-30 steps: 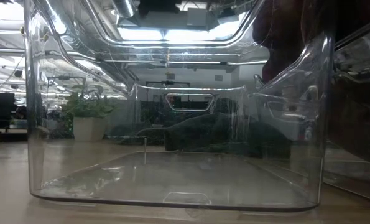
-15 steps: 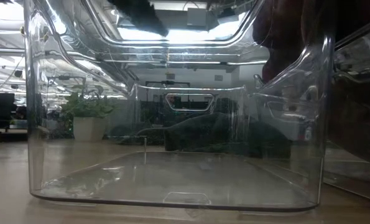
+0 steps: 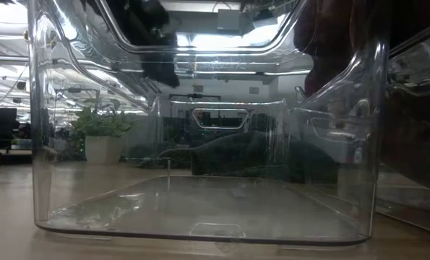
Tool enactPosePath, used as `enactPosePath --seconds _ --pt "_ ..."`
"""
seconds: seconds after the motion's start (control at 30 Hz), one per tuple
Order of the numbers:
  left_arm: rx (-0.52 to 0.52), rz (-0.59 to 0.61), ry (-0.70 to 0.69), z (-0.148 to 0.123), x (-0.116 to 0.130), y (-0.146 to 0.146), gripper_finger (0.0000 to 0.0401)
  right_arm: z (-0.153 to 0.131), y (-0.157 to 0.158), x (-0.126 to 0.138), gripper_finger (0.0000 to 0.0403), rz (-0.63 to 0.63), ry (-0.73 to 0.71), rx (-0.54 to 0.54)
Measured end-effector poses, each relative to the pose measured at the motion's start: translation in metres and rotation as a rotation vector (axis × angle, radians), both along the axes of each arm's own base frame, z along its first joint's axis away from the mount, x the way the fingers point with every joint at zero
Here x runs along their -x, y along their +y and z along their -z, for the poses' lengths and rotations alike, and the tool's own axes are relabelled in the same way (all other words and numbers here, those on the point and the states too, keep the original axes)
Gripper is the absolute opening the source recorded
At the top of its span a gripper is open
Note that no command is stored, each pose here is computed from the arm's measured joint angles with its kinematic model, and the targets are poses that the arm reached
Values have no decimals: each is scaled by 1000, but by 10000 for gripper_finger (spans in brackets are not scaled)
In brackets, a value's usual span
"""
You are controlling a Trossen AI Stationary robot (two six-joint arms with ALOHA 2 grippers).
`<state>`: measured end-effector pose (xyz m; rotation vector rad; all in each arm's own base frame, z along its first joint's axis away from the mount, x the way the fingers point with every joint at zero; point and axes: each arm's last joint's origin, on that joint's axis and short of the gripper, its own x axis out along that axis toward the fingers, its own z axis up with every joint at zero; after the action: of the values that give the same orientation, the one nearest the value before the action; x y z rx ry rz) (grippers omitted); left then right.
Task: Pick & Place hat
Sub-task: Put the top left gray cap into the left transparent bin
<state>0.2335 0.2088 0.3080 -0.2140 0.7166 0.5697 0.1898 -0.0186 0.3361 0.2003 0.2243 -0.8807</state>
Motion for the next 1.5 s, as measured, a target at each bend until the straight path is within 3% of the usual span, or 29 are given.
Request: enactPosePath --seconds 0.23,0.33,0.53,0.87,1.03,1.33,1.5 --pt "113 -8 25 44 -20 28 127 -2 -10 0 125 17 75 80" --pt "80 42 35 58 -30 35 127 -2 -12 0 125 -6 108 97" --pt "11 295 52 74 -45 35 127 -1 -11 -1 125 -80 141 106" --pt "-109 464 167 80 -43 33 127 0 -10 -1 125 -112 155 102" --pt "-92 491 152 80 -36 39 127 3 -12 0 124 -242 208 77" --pt "-91 504 124 80 -25 50 127 6 -28 8 96 -624 249 5" --pt "-89 518 130 84 -26 51 127 7 -33 8 88 -646 215 -58"
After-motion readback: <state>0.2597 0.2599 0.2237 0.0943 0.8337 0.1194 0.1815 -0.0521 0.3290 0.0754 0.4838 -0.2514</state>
